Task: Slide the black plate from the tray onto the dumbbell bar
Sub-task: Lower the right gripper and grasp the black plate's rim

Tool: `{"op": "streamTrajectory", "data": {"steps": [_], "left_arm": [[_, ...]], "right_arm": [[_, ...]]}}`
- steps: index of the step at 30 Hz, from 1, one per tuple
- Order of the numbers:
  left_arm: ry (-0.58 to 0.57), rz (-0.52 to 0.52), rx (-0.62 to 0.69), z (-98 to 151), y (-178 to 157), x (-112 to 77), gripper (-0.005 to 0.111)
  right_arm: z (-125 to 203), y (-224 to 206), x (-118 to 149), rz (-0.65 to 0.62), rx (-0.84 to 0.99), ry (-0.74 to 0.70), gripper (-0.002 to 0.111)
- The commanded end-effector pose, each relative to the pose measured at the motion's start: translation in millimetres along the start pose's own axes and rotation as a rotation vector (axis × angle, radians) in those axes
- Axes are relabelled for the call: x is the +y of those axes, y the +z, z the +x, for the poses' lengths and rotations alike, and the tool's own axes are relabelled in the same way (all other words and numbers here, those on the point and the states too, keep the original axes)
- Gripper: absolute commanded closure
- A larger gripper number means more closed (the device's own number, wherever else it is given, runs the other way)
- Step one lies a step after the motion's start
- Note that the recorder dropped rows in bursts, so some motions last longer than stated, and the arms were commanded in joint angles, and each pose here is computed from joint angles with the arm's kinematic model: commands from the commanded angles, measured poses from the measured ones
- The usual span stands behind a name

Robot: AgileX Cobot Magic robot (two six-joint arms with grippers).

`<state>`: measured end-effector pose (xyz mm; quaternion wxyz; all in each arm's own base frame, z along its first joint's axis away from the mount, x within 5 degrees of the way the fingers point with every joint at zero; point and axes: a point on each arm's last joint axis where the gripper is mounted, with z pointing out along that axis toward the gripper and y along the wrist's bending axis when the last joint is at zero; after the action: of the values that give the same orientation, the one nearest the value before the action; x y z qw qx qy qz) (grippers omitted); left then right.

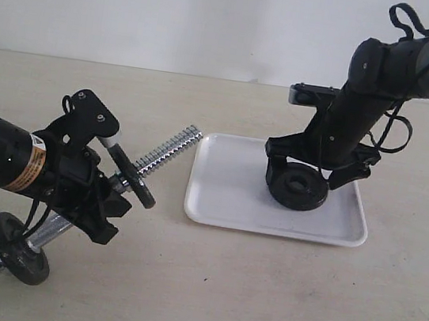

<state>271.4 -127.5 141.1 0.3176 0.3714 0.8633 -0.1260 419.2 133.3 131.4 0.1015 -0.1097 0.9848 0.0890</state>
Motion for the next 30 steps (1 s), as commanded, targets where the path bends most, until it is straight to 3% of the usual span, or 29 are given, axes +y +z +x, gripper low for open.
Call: {"op": "streamTrajectory", "data": {"steps": [1,18,26,30], "left_arm": [[-0.025,0.021,-0.087,-17,-10,-1.3,0.102],[0.002,0.014,-0.085,-17,-10,-0.7,0.102],[0.004,0.011,-0.083,-17,-10,-0.4,0.102],[0.004,0.011,-0.083,-17,-10,-0.4,0.102]], "right_arm": [[1,5,0,-0.002,0.020,0.006,0.004],[9,6,0,0.051,0.102,0.104,0.004],[8,10,27,0.146,0.042,-0.005,0.004],[7,10,27,0.157,0.030,0.008,0.004]]}}
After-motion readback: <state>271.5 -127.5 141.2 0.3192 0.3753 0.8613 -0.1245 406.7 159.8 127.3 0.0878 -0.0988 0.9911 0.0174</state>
